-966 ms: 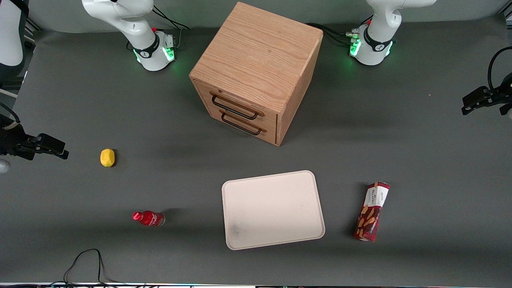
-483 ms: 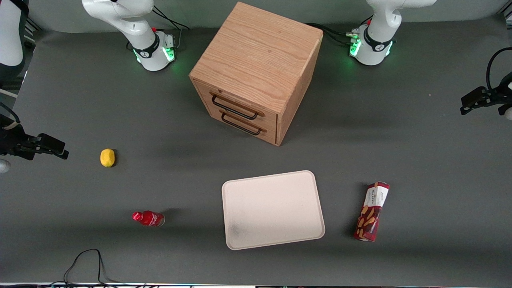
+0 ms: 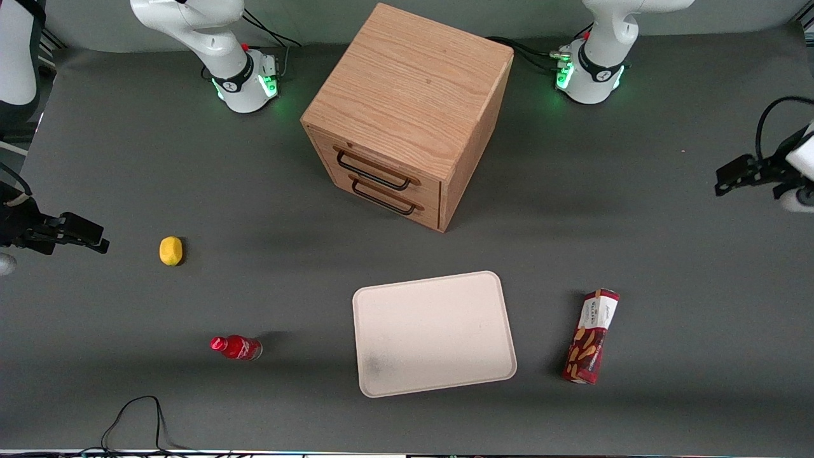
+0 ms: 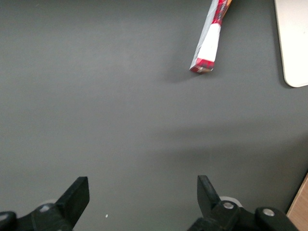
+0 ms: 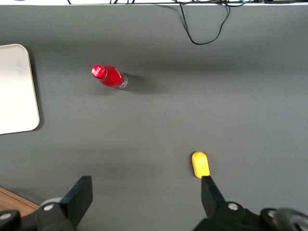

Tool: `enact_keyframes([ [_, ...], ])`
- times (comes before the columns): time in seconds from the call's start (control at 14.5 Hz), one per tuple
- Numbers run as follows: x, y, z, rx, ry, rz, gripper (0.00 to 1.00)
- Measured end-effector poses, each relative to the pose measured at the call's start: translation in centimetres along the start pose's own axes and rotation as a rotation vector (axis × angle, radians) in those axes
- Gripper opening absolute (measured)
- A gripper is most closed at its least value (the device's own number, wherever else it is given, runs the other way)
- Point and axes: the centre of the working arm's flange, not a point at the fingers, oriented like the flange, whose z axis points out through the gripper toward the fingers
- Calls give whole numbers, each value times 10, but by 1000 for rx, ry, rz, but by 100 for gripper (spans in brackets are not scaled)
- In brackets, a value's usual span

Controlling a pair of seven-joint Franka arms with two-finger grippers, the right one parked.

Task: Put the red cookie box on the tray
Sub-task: 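Move the open left gripper down over the red plaid cookie box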

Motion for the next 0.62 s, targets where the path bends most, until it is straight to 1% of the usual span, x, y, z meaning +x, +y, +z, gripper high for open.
enact_keyframes([
  [0.21,56,22,42,15,13,115,100],
  [0.28,71,30,59,16,11,147,100],
  [0.48,106,55,107,20,0,247,100],
  [0.62,123,69,141,31,9,303,100],
])
